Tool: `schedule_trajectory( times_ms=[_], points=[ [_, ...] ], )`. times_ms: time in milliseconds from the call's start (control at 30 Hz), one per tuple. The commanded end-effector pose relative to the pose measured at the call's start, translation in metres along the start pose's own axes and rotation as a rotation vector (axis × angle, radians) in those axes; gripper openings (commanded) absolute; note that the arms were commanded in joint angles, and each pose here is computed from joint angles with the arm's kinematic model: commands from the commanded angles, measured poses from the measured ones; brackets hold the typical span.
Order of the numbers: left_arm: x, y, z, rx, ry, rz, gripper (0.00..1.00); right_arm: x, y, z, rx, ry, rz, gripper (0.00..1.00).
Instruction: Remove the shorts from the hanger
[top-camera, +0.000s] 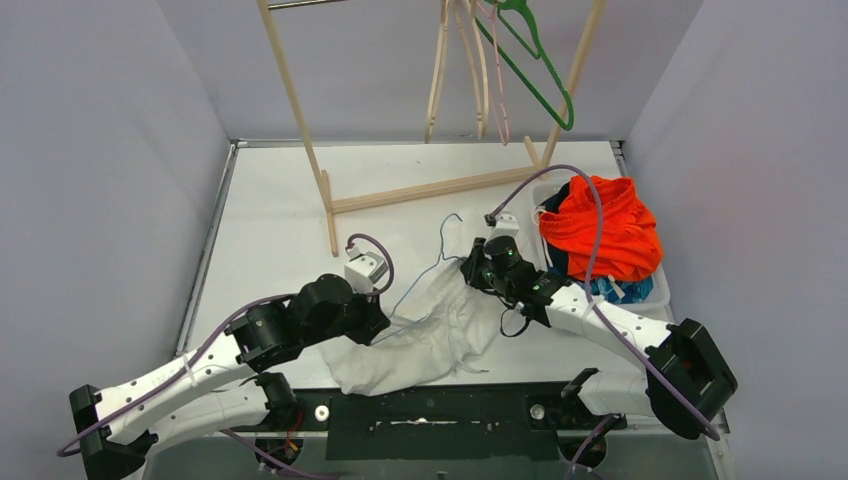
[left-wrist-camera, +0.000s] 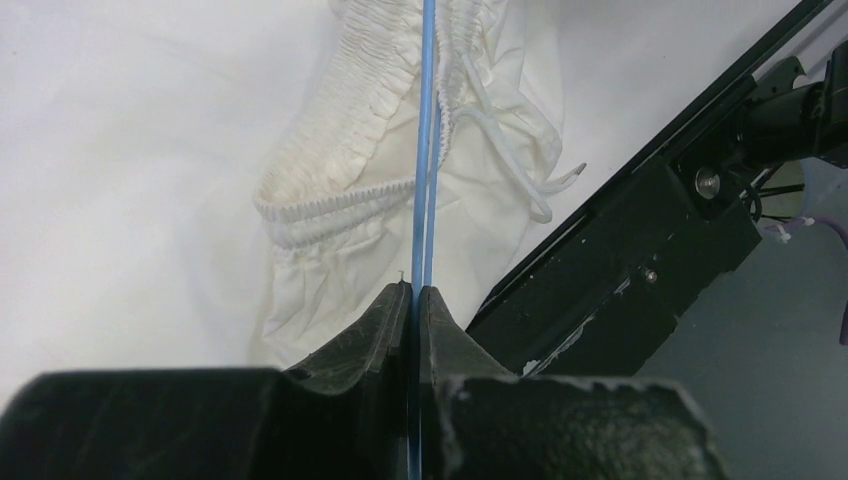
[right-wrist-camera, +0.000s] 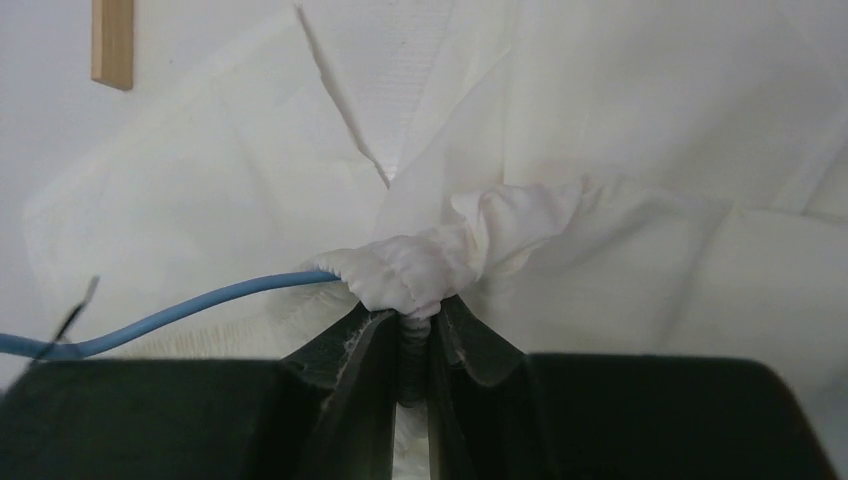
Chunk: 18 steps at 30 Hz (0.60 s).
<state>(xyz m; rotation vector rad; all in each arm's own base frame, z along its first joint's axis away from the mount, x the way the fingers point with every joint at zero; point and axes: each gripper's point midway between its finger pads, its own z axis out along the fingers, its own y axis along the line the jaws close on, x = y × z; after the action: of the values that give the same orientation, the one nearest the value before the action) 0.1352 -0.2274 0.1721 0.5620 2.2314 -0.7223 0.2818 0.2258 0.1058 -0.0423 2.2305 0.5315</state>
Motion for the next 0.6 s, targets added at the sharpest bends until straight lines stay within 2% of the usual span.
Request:
schedule_trajectory(
  times_ms=[0,100,300,567],
  points=[
    [-0.044,-0.004,-0.028,-0.015,-0.154,-0.034,0.00,-0.040,-0.022,-0.015,0.123,-0.151,0.072,0.09],
    [-0.060,0.004,-0.047,-0.057,-0.227,-0.048,0.00,-0.039,-0.040,-0.018,0.172,-0.162,0.119,0.08],
    [-0.085,-0.001,-0.086,-0.017,-0.338,-0.077,0.00,-0.033,-0.053,-0.013,0.160,-0.118,0.170,0.08],
    [-0.072,0.009,-0.088,-0.075,-0.277,-0.088,0.00,-0.027,-0.039,-0.002,0.097,-0.059,0.159,0.12]
  ],
)
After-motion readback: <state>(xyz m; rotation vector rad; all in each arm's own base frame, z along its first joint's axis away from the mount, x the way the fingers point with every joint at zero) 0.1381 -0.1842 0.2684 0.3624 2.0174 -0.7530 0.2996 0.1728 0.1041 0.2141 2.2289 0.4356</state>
